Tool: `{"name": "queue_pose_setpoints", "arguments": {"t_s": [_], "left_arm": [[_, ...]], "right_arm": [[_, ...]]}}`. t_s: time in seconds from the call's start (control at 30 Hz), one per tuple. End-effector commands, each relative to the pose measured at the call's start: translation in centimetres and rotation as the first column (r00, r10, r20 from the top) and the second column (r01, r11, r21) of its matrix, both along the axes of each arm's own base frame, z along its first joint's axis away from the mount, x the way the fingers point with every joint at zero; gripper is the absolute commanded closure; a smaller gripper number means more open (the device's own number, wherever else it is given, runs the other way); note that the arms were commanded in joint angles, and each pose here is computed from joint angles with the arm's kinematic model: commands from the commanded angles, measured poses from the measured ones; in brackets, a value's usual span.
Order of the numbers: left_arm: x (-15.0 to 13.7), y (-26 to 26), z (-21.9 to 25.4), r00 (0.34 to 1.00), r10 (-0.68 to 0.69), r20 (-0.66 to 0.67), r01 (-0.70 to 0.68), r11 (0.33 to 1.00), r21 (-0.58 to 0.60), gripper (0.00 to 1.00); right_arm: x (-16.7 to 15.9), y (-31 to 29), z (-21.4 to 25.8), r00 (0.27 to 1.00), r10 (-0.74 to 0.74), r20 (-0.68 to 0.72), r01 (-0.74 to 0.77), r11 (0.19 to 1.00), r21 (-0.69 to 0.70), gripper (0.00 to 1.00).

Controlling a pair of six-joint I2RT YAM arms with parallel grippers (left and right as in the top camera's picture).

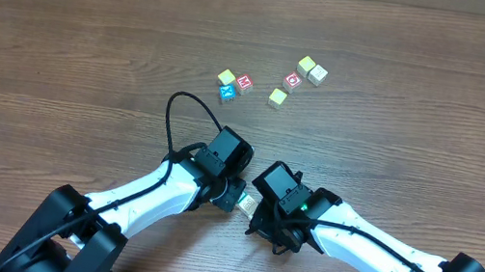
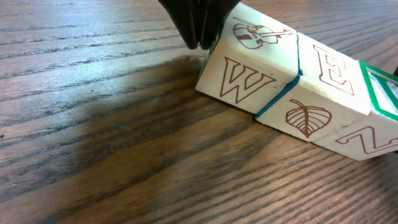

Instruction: Flip 3 blocks

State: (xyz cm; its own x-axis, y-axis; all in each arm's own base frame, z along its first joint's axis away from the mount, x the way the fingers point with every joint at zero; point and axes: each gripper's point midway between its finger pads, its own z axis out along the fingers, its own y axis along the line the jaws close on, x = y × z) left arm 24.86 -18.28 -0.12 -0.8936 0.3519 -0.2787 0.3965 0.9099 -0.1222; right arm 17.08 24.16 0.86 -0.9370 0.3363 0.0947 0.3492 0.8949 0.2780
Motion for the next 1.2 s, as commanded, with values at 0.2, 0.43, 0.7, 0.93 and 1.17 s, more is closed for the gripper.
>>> {"name": "queue_pose_setpoints", "arguments": {"t_s": [0.2,0.43,0.7,0.93,1.17], "left_arm": [[-1.1,-1.3,-0.3,0.993,-0.113,-0.029,0.111,0.993,-0.047,0.96],[-0.5,-0.5,-0.4,0.995,-0.098,0.0,0.098,0.995,0.004,0.96],[-0.3,-0.7,-0.3,0.995,-0.097,0.01,0.097,0.995,-0.002,0.96],[-0.2,-0.5,-0.4,0.995,-0.096,0.015,0.096,0.995,0.009,0.96],[-0.2,-0.4,-0.4,0.994,-0.105,0.016,0.104,0.994,0.016,0.96]], "right_arm": [[0.3,1.2,0.5,1.0,-0.01,0.011,0.01,0.999,0.04,0.96],[0.2,1.0,0.3,1.0,-0.011,0.005,0.011,1.0,0.028,0.96],[0.1,0.8,-0.2,1.0,-0.012,-0.008,0.012,1.0,0.014,0.96],[-0.2,0.5,-1.2,1.0,-0.012,-0.028,0.012,1.0,-0.013,0.96],[-0.1,0.5,-1.2,1.0,-0.013,-0.027,0.013,1.0,-0.016,0.96]]}}
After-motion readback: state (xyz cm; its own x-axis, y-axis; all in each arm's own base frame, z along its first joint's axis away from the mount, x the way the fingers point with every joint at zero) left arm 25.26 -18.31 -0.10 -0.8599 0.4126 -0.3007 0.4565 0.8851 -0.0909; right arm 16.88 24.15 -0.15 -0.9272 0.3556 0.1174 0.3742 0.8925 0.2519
